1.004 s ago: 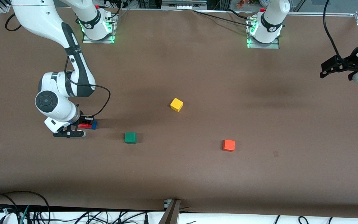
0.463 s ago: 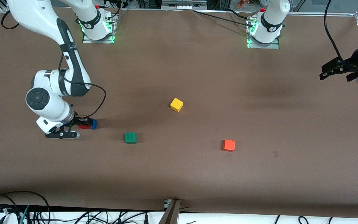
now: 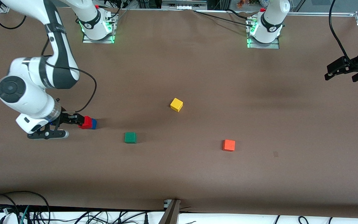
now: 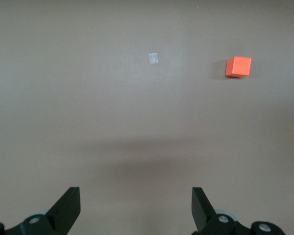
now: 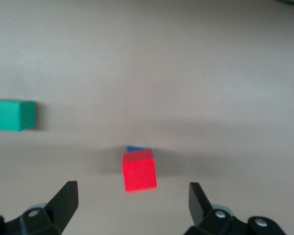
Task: Pass red block to right arm, stack on blue
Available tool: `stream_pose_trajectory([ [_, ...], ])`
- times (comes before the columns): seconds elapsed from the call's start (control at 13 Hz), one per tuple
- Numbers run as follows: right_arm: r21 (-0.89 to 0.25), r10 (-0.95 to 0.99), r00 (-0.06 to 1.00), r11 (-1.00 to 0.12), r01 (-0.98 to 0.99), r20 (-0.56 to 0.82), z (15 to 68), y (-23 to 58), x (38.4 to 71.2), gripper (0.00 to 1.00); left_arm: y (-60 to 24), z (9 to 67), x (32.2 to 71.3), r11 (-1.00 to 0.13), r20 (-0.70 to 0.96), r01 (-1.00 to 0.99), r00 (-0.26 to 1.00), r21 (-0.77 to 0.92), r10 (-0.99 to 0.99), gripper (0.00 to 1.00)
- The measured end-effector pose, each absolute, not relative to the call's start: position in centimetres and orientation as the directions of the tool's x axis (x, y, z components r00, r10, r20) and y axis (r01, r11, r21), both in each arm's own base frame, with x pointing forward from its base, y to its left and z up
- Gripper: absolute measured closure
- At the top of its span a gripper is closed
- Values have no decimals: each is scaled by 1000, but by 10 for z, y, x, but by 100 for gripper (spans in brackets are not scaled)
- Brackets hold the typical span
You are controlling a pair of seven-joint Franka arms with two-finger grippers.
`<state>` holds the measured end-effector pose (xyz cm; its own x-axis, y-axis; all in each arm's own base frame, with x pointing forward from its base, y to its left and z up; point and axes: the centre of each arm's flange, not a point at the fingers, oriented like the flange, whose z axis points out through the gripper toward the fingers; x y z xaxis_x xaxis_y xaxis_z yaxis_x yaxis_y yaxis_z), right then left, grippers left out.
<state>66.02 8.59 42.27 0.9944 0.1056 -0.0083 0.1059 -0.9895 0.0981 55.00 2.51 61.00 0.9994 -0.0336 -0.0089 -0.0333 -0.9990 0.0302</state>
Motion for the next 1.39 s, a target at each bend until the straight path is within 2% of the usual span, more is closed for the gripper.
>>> stream_pose_trajectory([
  [0.39, 74, 116, 988, -990, 124, -104, 525, 84, 634, 0, 17, 609, 549, -998, -20, -49, 999, 31, -49, 0],
  [0.62, 47, 169, 979, -984, 175, -111, 569, 80, 610, 0, 18, 609, 549, -998, -21, -50, 999, 32, -50, 0],
  [1.39, -16, 189, 979, -982, 188, -73, 657, 51, 524, 0, 14, 610, 550, -997, -19, -64, 998, 33, -65, 0],
])
